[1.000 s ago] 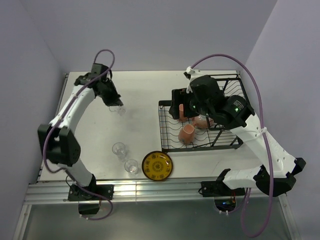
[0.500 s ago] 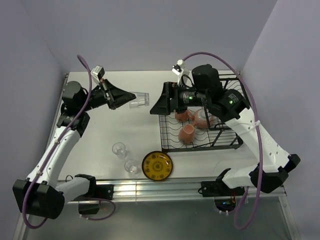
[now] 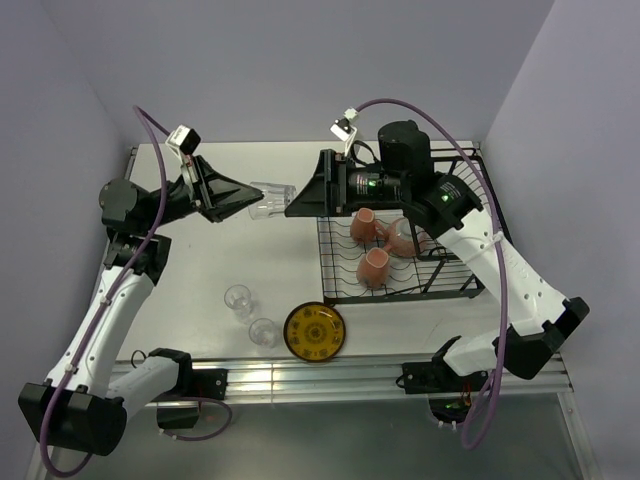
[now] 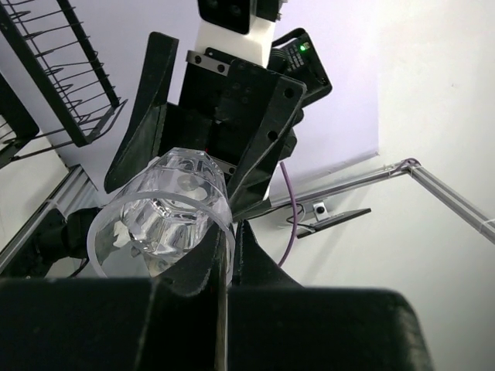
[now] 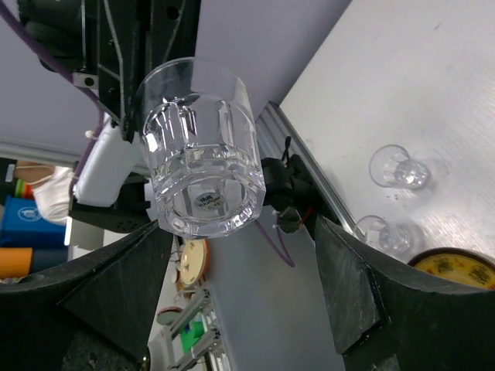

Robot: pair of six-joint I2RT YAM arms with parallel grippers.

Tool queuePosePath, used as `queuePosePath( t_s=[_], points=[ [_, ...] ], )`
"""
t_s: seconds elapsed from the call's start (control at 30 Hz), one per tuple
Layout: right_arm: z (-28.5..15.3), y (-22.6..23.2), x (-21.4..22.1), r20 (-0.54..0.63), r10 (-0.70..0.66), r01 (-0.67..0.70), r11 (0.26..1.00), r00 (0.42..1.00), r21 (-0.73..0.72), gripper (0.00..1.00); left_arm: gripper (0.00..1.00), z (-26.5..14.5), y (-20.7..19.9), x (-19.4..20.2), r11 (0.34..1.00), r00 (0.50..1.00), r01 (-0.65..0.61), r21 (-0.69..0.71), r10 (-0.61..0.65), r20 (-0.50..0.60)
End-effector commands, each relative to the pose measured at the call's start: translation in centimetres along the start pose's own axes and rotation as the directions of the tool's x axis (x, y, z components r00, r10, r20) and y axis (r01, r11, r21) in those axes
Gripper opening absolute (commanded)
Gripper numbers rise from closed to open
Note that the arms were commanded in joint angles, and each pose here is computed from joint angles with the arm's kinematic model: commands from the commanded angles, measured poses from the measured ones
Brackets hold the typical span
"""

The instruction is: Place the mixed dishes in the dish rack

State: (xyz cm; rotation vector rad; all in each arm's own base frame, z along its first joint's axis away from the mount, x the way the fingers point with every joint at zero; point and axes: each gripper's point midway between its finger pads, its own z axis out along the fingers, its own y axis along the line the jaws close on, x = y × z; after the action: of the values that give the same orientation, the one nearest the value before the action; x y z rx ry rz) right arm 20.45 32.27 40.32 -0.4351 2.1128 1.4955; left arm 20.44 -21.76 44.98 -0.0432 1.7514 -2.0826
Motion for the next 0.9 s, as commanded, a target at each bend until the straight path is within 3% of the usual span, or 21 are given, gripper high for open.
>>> queuePosePath(
  t_s=[0.0,0.23,0.5,0.57,0.63,0.67,0.7,0.77,0.8,0.87],
  points=[
    [0.0,1.7,-1.1,0.035,-0.010,0.013,0.996,0.999,-0.089,0.80,0.00,-0.6,-1.9,1.4,0.998,0.998,-0.049,0.051,0.051,-0.031],
    [0.3,3.3,-1.7,0.044,0.007,0.001,0.982,0.999,-0.191,0.74,0.00,-0.7,-2.2,1.6,0.997,0.998,-0.044,0.057,0.046,-0.034],
    [0.5,4.9,-2.1,0.030,0.048,-0.038,0.957,0.998,-0.287,0.59,0.00,-0.8,-1.8,1.8,0.998,0.999,-0.032,0.052,0.033,-0.029],
    [0.6,5.1,-2.1,0.020,0.046,-0.037,0.951,0.999,-0.307,0.43,0.00,-0.8,-1.9,1.7,0.998,0.999,-0.031,0.054,0.032,-0.029],
    [1.0,5.1,-2.1,0.002,0.064,-0.060,0.947,0.998,-0.315,0.16,0.00,-0.8,-1.9,1.6,0.998,0.999,-0.029,0.056,0.030,-0.024],
    [1.0,5.0,-2.1,-0.001,0.069,-0.065,0.948,0.998,-0.313,0.00,0.06,-0.7,-2.0,1.6,0.998,0.999,-0.030,0.058,0.031,-0.022],
    [1.1,4.9,-2.2,0.004,0.057,-0.053,0.950,0.998,-0.308,0.00,0.23,-0.7,-1.9,1.4,0.998,1.000,-0.021,0.053,0.022,-0.019],
    [1.4,3.5,-2.3,0.025,0.073,-0.065,0.969,0.997,-0.240,0.00,0.73,-0.5,-2.0,1.0,0.998,0.999,-0.052,0.038,0.052,0.000],
    [1.3,2.9,-2.6,0.045,0.044,-0.034,0.978,0.998,-0.208,0.00,0.99,-0.5,-0.5,0.5,0.999,1.000,0.017,-0.034,-0.016,0.024],
    [1.4,-0.5,-3.0,0.080,0.079,-0.075,0.996,0.994,-0.054,0.00,0.99,-0.6,-0.3,-1.3,0.988,0.988,-0.091,-0.124,0.105,0.110]
  ],
)
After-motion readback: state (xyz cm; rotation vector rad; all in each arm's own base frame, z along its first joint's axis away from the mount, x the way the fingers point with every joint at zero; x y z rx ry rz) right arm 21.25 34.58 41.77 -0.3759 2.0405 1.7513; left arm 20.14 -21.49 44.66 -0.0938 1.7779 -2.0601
